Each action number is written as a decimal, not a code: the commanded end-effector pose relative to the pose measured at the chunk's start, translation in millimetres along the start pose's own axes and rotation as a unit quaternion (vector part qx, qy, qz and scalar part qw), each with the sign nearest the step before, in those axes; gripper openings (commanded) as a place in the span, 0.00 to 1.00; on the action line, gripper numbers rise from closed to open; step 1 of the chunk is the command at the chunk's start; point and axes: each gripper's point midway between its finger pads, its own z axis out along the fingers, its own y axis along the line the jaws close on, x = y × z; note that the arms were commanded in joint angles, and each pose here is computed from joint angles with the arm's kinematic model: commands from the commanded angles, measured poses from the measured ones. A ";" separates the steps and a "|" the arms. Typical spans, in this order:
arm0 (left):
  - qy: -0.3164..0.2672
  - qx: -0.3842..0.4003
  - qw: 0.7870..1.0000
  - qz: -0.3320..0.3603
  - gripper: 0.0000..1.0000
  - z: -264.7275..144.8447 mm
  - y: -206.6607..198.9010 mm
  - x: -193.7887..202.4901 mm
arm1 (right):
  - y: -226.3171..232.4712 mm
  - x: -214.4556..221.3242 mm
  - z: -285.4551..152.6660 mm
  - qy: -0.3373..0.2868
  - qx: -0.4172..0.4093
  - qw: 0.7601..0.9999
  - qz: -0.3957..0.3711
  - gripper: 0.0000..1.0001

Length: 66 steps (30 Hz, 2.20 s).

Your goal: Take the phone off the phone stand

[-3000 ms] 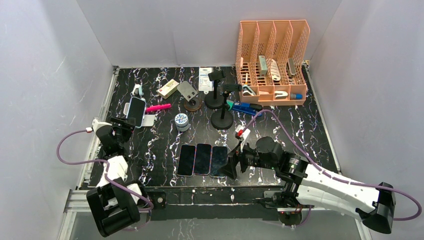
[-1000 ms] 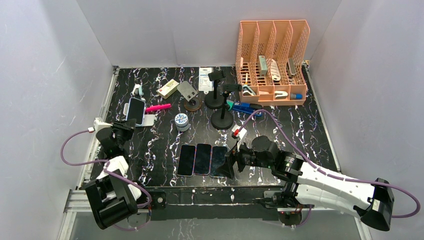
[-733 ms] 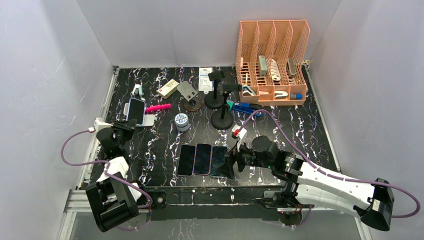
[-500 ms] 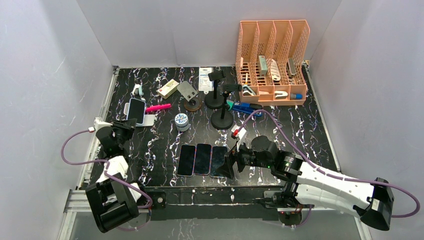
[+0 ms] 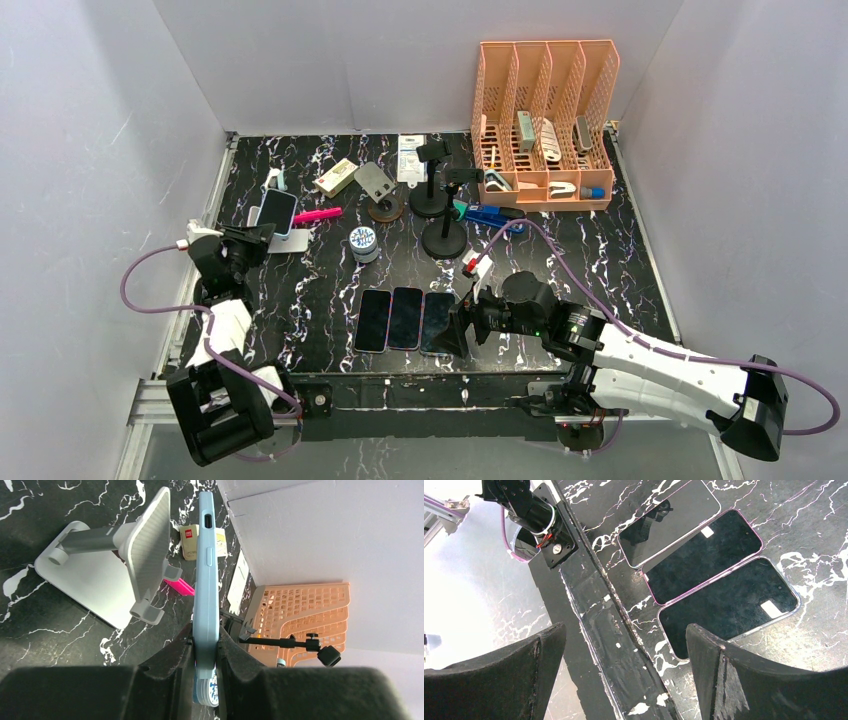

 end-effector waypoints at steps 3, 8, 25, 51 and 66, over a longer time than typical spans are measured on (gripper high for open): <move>-0.006 0.047 0.999 0.015 0.00 -3.4 -41.2 -12.6 | 15.7 -31.1 -4.8 -0.045 -0.021 0.999 -0.003 0.96; -0.005 0.067 0.998 0.009 0.00 -7.3 -59.3 -12.8 | 16.8 -32.0 -5.7 -0.046 -0.023 0.999 -0.002 0.96; 0.040 0.152 0.988 0.006 0.00 -25.1 -142.1 2.5 | 13.2 -41.4 -12.2 -0.054 -0.001 0.999 -0.005 0.96; 0.200 0.286 0.937 -0.015 0.00 -96.1 -203.0 116.7 | -30.7 -20.5 -46.9 -0.079 0.114 0.990 0.033 0.96; 0.299 0.336 0.892 0.052 0.00 -174.7 -189.5 167.5 | -40.0 -26.1 -53.8 -0.101 0.148 0.981 0.070 0.97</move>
